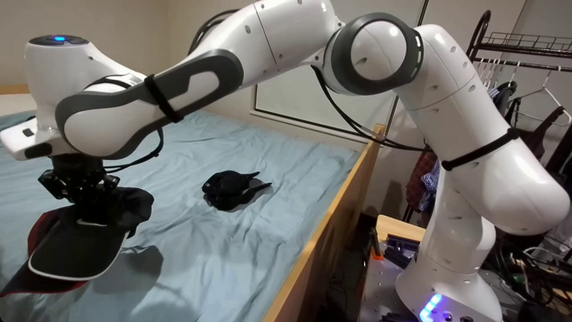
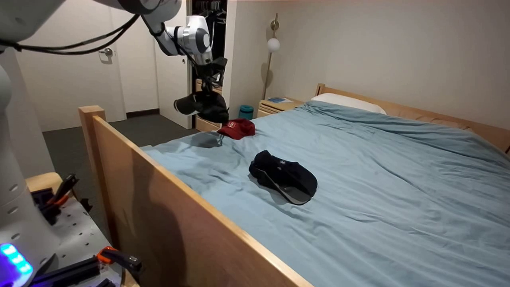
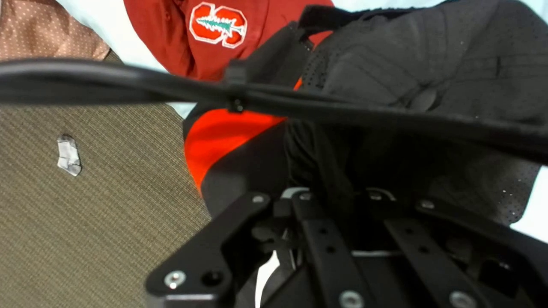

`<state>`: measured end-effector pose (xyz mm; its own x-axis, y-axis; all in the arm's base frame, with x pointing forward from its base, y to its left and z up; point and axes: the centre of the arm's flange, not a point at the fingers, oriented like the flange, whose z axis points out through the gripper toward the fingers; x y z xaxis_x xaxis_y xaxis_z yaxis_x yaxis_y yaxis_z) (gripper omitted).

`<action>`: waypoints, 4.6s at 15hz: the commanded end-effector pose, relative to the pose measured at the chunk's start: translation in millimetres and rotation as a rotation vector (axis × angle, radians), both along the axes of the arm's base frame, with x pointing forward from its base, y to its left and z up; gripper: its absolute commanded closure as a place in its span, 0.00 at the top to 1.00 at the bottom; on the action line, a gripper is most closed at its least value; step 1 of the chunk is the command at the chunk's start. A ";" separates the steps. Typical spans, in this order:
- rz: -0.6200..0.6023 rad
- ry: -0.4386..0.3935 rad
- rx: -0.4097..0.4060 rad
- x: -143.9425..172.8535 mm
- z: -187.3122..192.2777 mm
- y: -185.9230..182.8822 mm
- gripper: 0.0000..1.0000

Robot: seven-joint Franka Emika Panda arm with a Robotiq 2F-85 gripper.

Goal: Turn the caps on the bed

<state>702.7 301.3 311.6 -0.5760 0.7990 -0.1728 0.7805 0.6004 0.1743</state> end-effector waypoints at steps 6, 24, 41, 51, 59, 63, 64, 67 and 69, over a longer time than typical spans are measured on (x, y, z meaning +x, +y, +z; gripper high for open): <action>0.445 0.088 -0.070 -8.3 -2.3 -33.0 0.05; 1.087 0.284 -0.301 -20.8 -84.7 -1.1 0.05; 1.005 0.255 -0.351 -20.0 -134.1 -46.1 0.75; 0.925 0.233 -0.249 -17.1 -119.9 -46.2 1.00; 0.862 0.203 -0.241 -4.0 -117.1 -50.0 0.75; 0.849 0.209 -0.240 -5.5 -117.5 -50.4 0.53; 0.850 0.208 -0.242 -6.4 -117.1 -49.1 0.46; 0.855 0.212 -0.245 -7.8 -117.1 -46.9 0.27; 0.855 0.220 -0.245 -8.4 -114.9 -46.0 0.14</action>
<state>696.5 252.6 190.7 -0.9945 0.0174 -0.1030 0.0324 0.9888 -0.1455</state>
